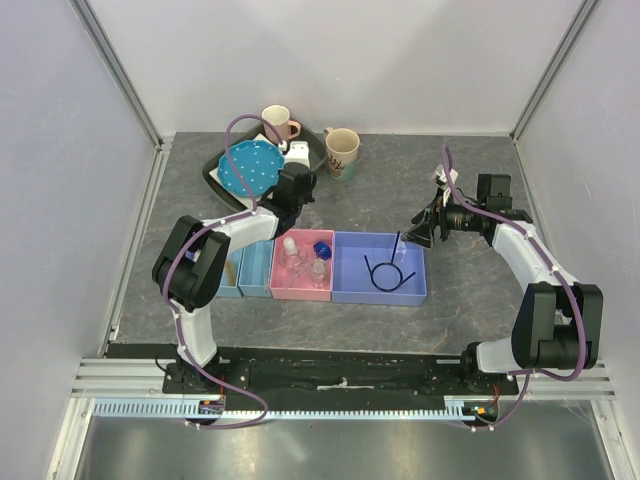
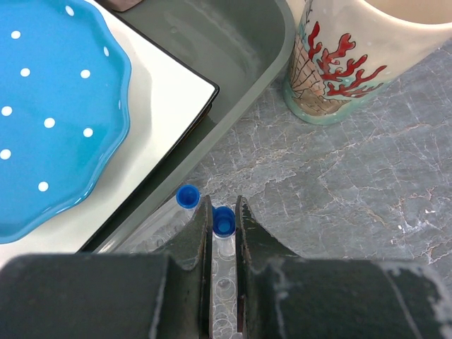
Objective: Organize the chemistry lab equipment
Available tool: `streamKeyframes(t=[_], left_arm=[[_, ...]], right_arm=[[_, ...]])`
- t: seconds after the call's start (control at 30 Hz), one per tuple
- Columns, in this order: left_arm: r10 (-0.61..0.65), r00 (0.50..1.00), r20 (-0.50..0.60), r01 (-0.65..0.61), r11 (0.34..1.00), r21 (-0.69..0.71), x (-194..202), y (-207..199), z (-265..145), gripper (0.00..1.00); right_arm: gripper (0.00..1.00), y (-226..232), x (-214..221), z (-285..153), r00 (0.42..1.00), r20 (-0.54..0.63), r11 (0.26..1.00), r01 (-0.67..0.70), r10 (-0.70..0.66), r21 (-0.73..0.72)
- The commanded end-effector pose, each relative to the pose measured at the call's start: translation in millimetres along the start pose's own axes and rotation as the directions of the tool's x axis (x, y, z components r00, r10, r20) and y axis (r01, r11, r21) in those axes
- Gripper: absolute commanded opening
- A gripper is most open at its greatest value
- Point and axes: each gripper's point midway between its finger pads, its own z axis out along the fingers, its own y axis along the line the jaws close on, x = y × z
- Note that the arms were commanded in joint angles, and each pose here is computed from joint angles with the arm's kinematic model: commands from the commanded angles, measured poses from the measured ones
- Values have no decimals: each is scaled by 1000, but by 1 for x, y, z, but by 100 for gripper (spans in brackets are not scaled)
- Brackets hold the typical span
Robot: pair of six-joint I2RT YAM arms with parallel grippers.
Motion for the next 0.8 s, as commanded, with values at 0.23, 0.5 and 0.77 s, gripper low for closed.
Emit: streamKeyframes(t=[0.23, 0.5, 0.77], left_arm=[[35, 999, 40, -35, 999, -2, -2, 6, -3, 3], [68, 996, 60, -68, 998, -4, -5, 8, -8, 2], [106, 992, 68, -108, 994, 23, 1, 2, -13, 3]], right_arm=[[80, 4, -15, -1, 998, 32, 997, 59, -58, -41], [80, 4, -15, -1, 998, 30, 997, 56, -54, -49], [80, 4, -15, -1, 998, 29, 997, 56, -55, -52]])
